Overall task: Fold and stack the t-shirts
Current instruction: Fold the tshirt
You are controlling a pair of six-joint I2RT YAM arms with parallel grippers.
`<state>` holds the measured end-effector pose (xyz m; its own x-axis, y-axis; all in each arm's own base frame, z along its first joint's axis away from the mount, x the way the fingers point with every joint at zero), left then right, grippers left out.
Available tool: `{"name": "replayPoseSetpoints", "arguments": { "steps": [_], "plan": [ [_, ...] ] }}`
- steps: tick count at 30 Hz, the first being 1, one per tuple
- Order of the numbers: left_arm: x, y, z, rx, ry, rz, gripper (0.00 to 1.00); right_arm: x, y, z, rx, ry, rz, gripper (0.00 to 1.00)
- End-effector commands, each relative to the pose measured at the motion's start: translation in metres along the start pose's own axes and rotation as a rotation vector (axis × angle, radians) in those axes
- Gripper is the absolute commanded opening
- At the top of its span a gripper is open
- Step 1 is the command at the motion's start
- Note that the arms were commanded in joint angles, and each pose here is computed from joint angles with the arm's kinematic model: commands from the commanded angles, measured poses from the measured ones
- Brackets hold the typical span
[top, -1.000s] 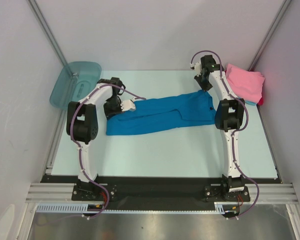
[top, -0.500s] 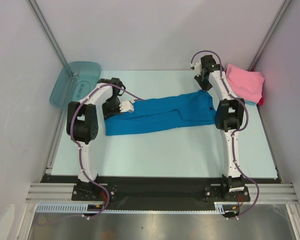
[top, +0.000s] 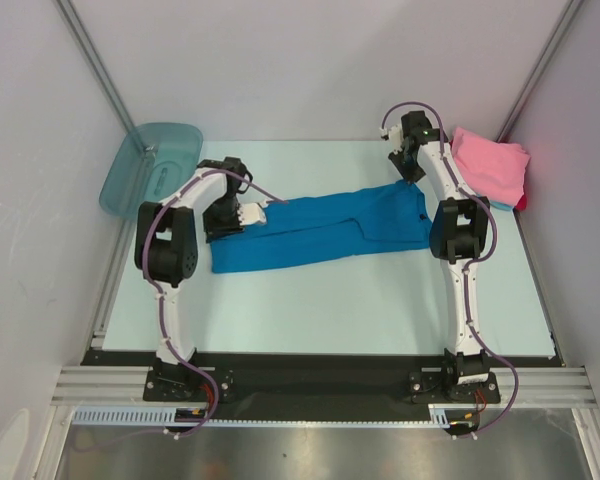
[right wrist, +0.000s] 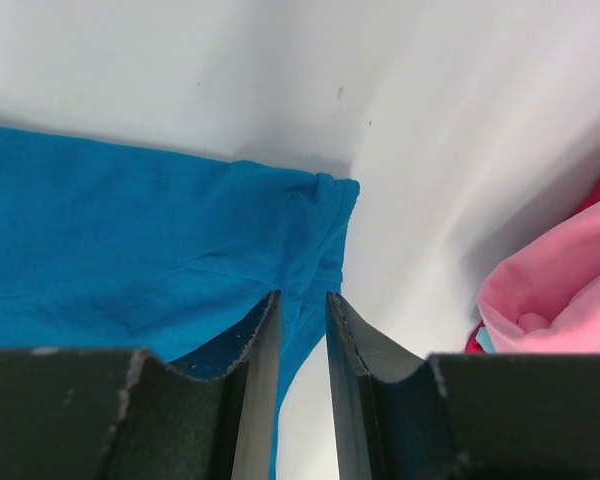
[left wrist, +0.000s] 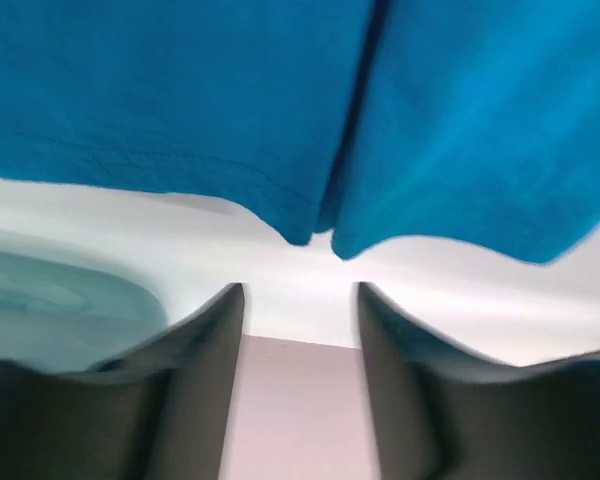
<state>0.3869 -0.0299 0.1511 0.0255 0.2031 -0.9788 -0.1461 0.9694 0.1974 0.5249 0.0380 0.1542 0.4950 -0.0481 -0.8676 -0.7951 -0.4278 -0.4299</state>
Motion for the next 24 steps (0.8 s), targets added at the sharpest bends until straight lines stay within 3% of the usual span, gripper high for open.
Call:
{"name": "replayPoseSetpoints", "arguments": {
  "steps": [1,2,3,8,13,16,18,20,22,24],
  "plan": [
    [0.013,0.002,0.003,-0.001,-0.047,0.087,0.58,-0.034,-0.014,-0.006,-0.01,0.023,-0.074,0.3],
    [0.015,0.003,0.002,0.0,-0.052,0.099,0.78,-0.035,-0.014,-0.006,-0.01,0.023,-0.074,0.31],
    [0.014,0.004,0.004,-0.003,-0.072,0.122,0.8,-0.036,-0.014,-0.006,-0.011,0.024,-0.077,0.31],
    [0.0,0.002,0.018,-0.038,-0.176,0.096,0.82,-0.037,-0.011,-0.004,-0.023,0.002,-0.059,0.32],
    [-0.038,-0.017,0.036,-0.071,-0.348,-0.082,0.81,-0.045,0.001,0.01,-0.063,-0.099,-0.008,0.28],
    [-0.054,-0.03,0.034,-0.05,-0.478,-0.182,0.82,-0.051,0.009,0.023,-0.099,-0.185,0.032,0.02],
    [-0.064,-0.037,0.031,-0.06,-0.57,-0.227,0.83,-0.056,0.013,0.03,-0.107,-0.247,0.048,0.0],
    [-0.063,-0.042,0.035,-0.116,-0.663,-0.249,0.86,-0.066,0.011,0.033,-0.103,-0.27,0.032,0.0],
    [-0.066,-0.045,0.041,-0.251,-0.708,-0.303,0.93,-0.075,0.005,0.042,-0.115,-0.292,0.004,0.0],
    [-0.062,-0.044,0.045,-0.366,-0.702,-0.308,0.94,-0.088,-0.003,0.053,-0.141,-0.298,-0.033,0.0]
  ]
}}
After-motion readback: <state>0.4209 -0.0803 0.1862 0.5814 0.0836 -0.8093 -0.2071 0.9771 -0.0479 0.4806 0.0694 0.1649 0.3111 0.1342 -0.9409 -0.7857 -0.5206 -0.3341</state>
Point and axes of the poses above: each gripper's point midway between its finger pads, its own x axis out along the fingers, its own z axis along the line the jaws close on, y = z × x, the point moved 10 cm from there along -x, back along the fingers, and after that the axes turned 7 degrees about x, right-handed, at the moved point
